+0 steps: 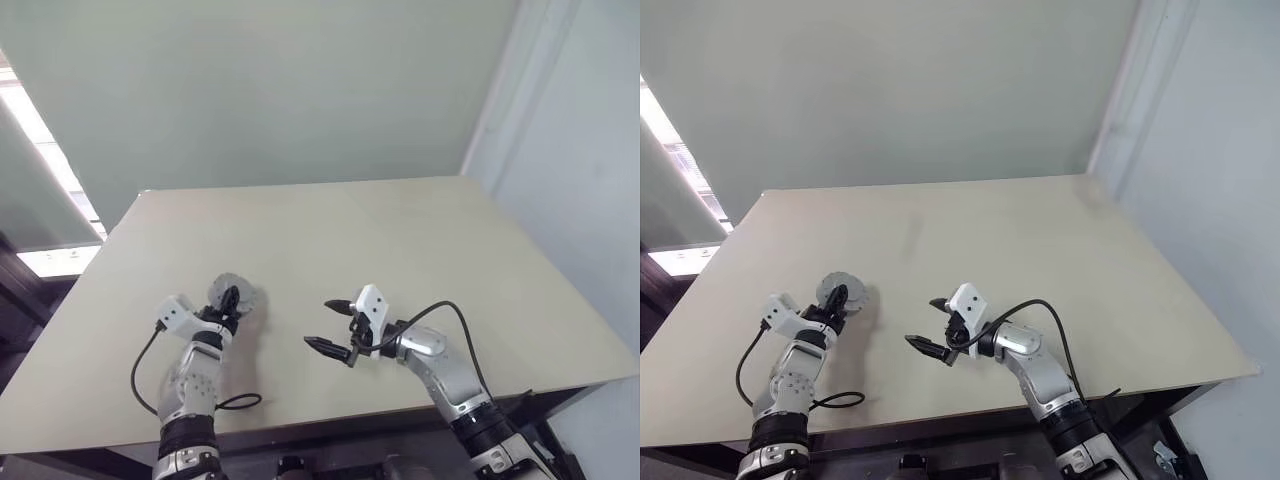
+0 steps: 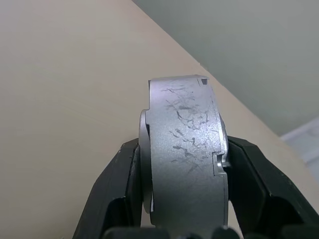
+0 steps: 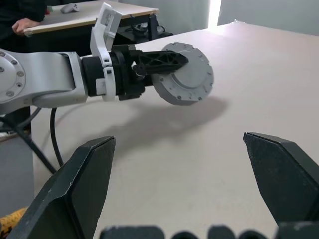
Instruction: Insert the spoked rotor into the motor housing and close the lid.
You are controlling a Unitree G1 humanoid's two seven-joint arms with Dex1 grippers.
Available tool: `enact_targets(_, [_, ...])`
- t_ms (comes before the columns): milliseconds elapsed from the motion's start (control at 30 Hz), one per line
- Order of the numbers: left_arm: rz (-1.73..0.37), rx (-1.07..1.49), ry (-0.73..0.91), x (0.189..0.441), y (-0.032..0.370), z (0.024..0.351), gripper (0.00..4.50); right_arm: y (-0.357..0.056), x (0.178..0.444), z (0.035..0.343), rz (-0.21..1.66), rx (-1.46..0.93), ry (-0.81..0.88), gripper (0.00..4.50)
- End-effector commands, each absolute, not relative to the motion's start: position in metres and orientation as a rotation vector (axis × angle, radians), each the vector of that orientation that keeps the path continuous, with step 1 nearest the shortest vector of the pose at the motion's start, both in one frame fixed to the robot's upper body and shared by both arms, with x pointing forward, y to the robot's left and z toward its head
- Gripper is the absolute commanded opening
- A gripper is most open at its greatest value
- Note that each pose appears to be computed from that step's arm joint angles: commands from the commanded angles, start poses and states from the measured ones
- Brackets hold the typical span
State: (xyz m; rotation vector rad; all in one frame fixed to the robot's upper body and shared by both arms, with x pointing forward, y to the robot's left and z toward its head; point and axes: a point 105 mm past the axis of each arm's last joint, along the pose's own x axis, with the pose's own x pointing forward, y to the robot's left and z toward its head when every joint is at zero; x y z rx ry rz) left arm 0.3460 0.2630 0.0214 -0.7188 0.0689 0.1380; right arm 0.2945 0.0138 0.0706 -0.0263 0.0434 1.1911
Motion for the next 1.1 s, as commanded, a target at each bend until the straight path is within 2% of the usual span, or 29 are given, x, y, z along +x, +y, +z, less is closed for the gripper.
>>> enact_targets(33, [0.143,-0.661,-0.053,0.356,0.277,0.051,2.0,0.013,0.297,0.08,1.183,-0.041,-0.008,4.5])
enact_targets(367, [0.18,-0.623,-0.004,0.357,0.283,0.039,2.0,0.012,0.298,0.079,1.174,-0.047,-0.002,4.5])
enact_targets(433, [0.181,-0.613,0.009,0.357,0.283,0.037,2.75,0.012,0.298,0.079,1.174,-0.05,-0.001,4.5])
enact_targets(467, [0.18,-0.609,0.013,0.357,0.283,0.036,2.95,0.012,0.298,0.079,1.174,-0.051,-0.001,4.5])
enact_targets(600, [0.181,-0.599,0.038,0.356,0.282,0.032,4.29,0.011,0.298,0.077,1.173,-0.056,0.004,4.5])
enact_targets(633, [0.18,-0.594,0.043,0.356,0.282,0.032,4.49,0.011,0.298,0.077,1.173,-0.058,0.005,4.5])
enact_targets(767, [0.26,-0.49,0.079,0.35,0.297,0.026,4.49,0.012,0.299,0.076,1.171,-0.059,0.009,4.5])
enact_targets(1000, [0.405,-0.116,0.143,0.336,0.327,0.025,4.49,0.011,0.3,0.074,1.165,-0.062,0.018,4.5])
enact_targets(1100, [0.4,-0.096,0.132,0.336,0.326,0.028,4.49,0.012,0.301,0.073,1.164,-0.063,0.021,4.5])
